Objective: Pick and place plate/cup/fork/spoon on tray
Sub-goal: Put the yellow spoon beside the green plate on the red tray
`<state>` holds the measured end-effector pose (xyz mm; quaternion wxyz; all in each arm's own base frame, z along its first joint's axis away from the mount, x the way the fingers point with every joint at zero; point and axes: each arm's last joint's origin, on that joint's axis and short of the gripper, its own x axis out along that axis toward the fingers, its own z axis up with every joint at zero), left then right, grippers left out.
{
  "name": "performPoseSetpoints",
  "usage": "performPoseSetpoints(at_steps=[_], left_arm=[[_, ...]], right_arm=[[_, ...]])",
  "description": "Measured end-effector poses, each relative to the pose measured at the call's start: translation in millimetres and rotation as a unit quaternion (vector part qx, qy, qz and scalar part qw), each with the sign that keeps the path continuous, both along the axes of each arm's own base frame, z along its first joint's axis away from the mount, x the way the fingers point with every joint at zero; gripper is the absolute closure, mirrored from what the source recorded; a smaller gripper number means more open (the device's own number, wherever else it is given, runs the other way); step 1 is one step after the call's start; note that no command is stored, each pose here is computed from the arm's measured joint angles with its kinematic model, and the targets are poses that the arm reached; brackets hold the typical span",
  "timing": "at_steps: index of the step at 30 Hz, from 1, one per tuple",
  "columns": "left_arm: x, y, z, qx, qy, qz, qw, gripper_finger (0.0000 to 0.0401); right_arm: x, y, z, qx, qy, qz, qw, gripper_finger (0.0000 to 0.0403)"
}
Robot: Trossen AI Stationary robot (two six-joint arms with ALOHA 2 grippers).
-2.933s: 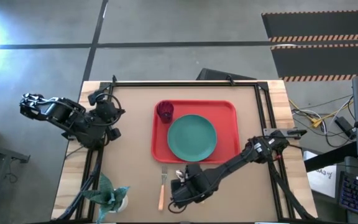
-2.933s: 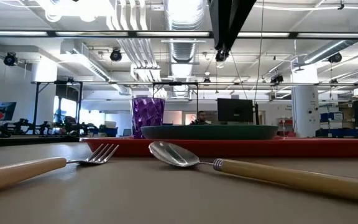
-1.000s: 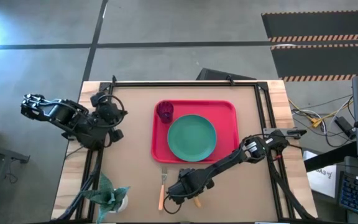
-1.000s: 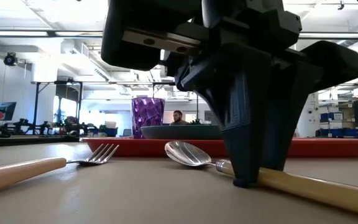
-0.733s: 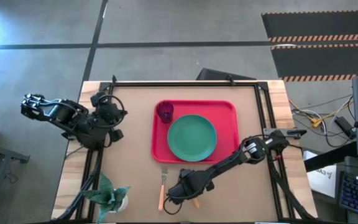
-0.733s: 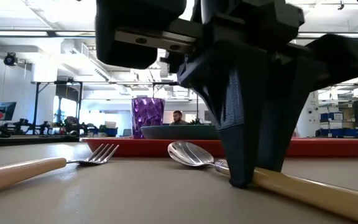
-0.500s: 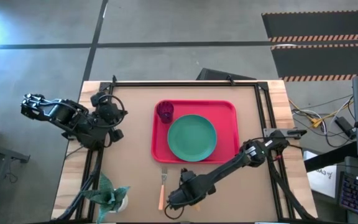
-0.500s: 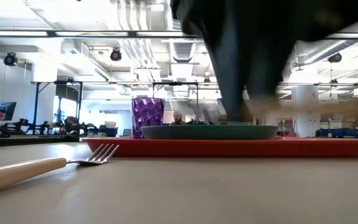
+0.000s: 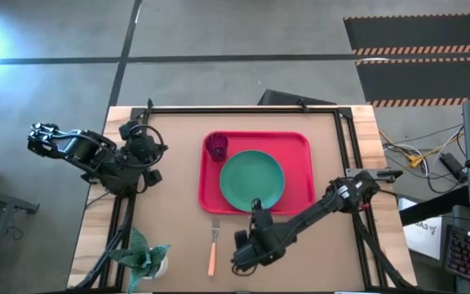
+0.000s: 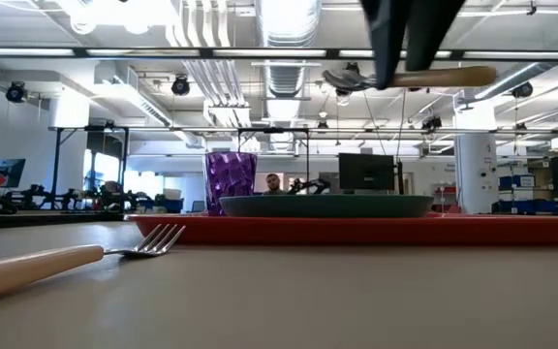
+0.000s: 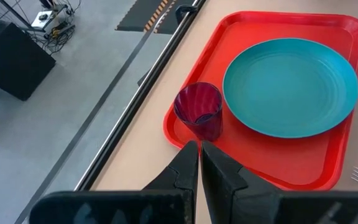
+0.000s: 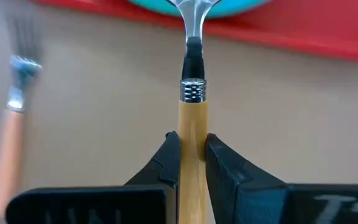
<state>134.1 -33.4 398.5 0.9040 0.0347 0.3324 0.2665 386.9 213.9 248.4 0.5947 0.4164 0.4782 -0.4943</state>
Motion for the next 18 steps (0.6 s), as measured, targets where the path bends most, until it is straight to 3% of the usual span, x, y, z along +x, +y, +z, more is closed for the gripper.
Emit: performPoseSetpoints(at_steps=[8,18], left_arm=[[0.2,-0.1,-0.2,-0.001,0.001,-0.001,1.000,0.0401],[-0.2,0.0,0.0,-0.002,0.000,-0.001,1.000,0.0401]], right_arm=[[-24.5,-52.2,20.8,-0.037,0.026,0.022,0.999,0.0371],[-119.1,-103.4,51.7,-0.062,0.002,-0.050,0.997,0.0371]])
